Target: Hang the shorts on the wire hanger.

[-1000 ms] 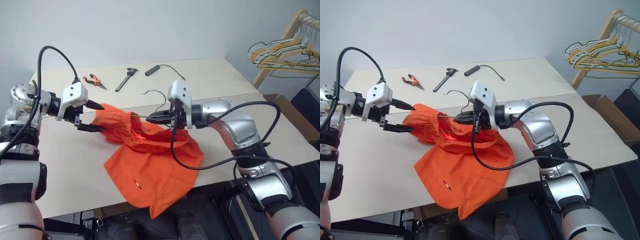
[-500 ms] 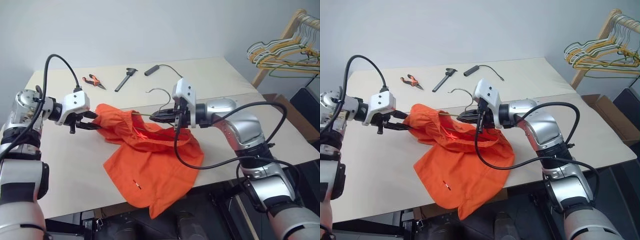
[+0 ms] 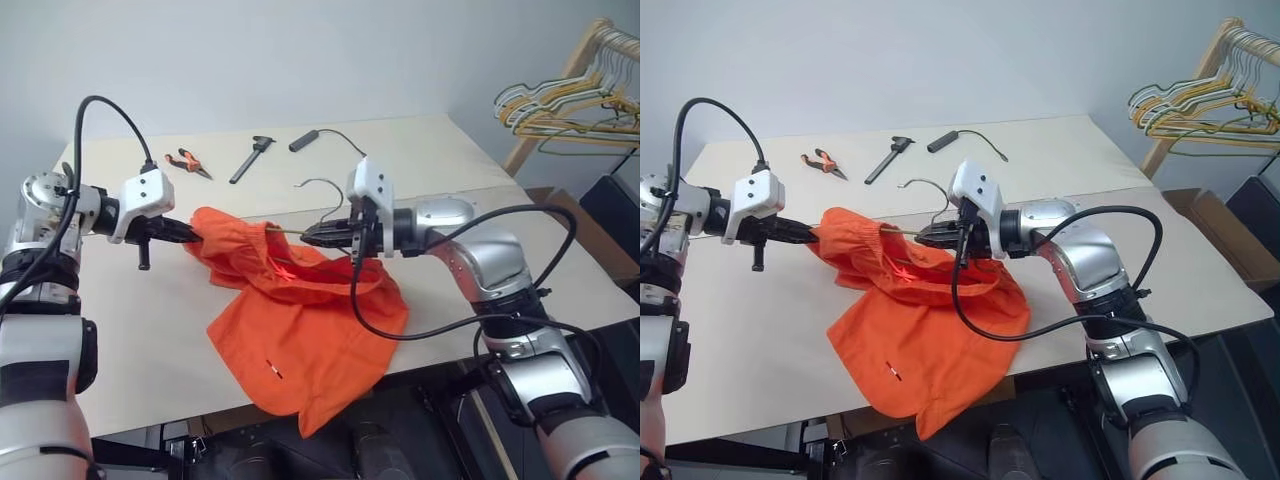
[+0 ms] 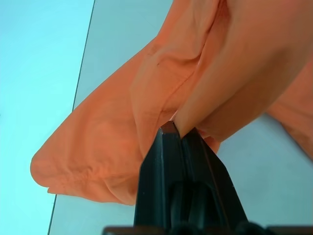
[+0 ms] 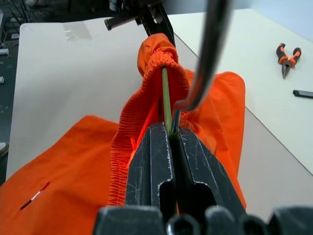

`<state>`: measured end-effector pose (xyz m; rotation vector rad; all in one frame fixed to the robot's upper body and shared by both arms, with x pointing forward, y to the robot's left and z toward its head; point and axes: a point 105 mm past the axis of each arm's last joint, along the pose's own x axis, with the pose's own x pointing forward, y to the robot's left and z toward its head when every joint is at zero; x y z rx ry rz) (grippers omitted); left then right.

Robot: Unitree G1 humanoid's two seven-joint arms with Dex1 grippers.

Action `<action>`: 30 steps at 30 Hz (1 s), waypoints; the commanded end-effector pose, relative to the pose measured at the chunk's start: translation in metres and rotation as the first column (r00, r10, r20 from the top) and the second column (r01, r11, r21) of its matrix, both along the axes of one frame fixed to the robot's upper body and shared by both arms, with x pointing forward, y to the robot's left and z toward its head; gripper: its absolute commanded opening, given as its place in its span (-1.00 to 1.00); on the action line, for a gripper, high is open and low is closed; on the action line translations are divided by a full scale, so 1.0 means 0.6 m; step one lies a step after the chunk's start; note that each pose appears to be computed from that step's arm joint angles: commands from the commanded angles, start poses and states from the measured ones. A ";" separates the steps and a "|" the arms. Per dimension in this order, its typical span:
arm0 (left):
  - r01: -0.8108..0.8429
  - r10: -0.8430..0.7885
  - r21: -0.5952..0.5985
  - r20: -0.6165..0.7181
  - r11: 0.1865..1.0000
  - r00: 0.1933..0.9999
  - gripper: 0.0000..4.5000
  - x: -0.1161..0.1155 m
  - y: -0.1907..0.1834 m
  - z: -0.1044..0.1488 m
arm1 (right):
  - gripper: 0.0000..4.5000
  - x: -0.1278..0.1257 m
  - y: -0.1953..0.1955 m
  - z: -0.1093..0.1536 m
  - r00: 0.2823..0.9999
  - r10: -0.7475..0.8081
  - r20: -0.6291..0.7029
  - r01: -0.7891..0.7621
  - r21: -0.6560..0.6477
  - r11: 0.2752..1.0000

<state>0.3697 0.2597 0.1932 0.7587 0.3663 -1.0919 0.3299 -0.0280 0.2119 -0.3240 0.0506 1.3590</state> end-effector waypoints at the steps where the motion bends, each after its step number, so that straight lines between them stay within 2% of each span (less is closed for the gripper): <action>1: -0.008 0.012 -0.037 0.096 0.999 0.995 -0.99 0.003 0.005 0.057 | -1.00 -0.002 -0.005 0.012 0.997 -0.009 0.080 0.010 -0.007 1.000; 8: -0.055 0.059 -0.037 0.116 0.998 0.992 -0.99 0.004 0.020 0.068 | -1.00 0.002 -0.018 -0.008 0.993 -0.032 0.118 0.039 -0.062 0.997; 16: -0.065 0.069 -0.041 0.109 0.997 0.992 -0.99 0.001 0.025 0.064 | -1.00 0.006 -0.036 -0.008 0.988 -0.052 0.144 0.065 -0.086 0.994; 23: -0.072 0.075 -0.034 0.105 0.997 0.992 -0.99 0.000 0.029 0.058 | -1.00 0.006 -0.049 0.004 0.985 -0.057 0.164 0.072 -0.086 0.994; 30: -0.020 0.022 -0.035 0.063 0.999 0.998 -0.99 -0.002 0.009 0.036 | -1.00 0.008 -0.032 0.035 0.988 -0.062 0.144 0.070 -0.050 0.996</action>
